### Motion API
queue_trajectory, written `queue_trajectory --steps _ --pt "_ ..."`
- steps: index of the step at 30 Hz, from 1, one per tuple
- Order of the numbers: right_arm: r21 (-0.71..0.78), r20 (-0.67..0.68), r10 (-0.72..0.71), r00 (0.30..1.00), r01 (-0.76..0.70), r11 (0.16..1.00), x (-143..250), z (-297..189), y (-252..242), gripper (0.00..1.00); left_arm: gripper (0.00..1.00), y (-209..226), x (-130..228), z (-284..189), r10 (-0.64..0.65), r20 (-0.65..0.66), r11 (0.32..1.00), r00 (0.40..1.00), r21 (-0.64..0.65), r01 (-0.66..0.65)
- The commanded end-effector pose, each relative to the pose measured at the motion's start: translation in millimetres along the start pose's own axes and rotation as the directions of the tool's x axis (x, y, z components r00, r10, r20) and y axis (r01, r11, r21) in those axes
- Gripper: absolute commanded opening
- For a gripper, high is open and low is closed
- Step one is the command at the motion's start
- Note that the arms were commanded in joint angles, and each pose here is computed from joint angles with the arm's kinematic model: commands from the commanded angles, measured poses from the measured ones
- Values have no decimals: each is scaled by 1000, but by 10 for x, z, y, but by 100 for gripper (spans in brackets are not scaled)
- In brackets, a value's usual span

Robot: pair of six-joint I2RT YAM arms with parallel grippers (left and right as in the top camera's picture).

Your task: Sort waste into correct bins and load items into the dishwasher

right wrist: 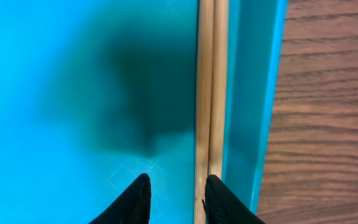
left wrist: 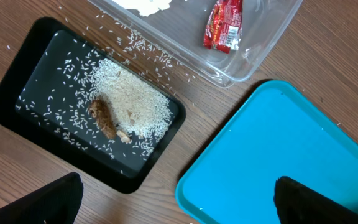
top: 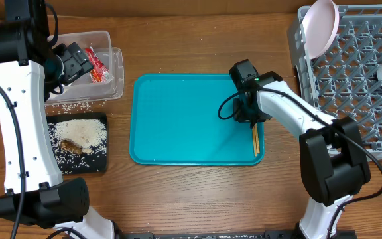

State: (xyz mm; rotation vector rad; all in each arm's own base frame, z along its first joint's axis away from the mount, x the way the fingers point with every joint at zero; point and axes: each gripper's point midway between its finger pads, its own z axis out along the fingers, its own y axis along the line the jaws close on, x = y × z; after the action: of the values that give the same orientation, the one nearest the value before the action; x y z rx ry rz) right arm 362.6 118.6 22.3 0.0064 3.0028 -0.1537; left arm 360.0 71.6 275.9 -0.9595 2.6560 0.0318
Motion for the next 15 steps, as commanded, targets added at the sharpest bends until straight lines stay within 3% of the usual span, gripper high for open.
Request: queue_trajectory --steps 1,15 --pt "23 -8 -31 999 31 999 -3 101 -27 31 100 -2 -14 14 -7 2 1000 1000 -8 7" --pt "27 -13 -56 998 57 998 1 183 -20 31 100 -2 -14 14 -7 2 1000 1000 -8 7"
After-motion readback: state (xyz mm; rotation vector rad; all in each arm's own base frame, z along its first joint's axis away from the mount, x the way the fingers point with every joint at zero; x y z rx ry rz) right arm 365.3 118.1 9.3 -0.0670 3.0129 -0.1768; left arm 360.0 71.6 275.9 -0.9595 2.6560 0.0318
